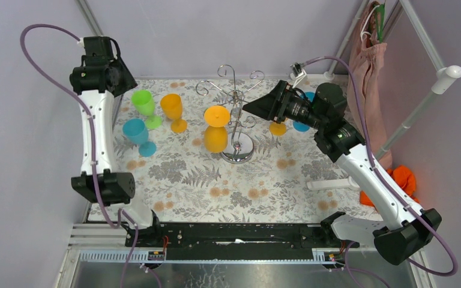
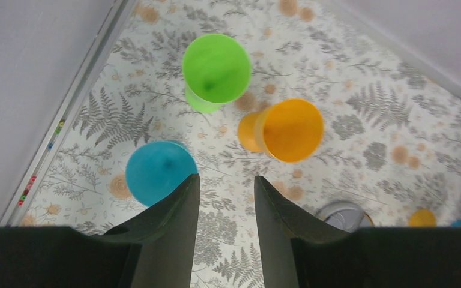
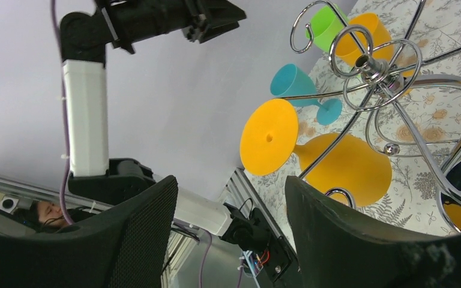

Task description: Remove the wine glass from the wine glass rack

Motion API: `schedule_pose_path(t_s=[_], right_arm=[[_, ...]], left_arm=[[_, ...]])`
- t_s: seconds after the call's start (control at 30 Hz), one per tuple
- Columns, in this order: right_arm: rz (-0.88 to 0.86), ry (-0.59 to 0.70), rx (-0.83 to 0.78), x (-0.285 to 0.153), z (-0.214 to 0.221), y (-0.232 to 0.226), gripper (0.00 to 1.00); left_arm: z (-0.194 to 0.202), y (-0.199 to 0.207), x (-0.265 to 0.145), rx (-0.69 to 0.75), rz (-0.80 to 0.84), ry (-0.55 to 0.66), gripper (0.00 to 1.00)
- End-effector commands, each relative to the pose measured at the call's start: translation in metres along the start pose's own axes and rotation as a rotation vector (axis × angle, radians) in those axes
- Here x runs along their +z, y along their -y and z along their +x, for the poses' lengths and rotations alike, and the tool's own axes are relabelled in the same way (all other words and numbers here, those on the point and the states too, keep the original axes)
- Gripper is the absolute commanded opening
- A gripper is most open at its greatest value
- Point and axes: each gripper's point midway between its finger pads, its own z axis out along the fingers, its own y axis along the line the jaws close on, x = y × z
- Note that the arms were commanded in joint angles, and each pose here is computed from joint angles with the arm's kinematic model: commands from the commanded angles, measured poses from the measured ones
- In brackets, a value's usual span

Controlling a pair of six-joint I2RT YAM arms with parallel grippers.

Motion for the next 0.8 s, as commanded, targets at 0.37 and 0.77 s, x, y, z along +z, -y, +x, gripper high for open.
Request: schedule_pose_path(t_s=[0.37,0.77], right_arm=[[0.005,-0.152,-0.050,0.031,0.012,0.002,0.64],[0.020,-0.238,-0.015,0.057,0.032,0.017,0.56]], left_arm=[[0.065,0.141,-0.139,0.018,0.709,0.033,0.45],[0.112,0.179,-0.137,0.035,0.827,-0.067,0.43]])
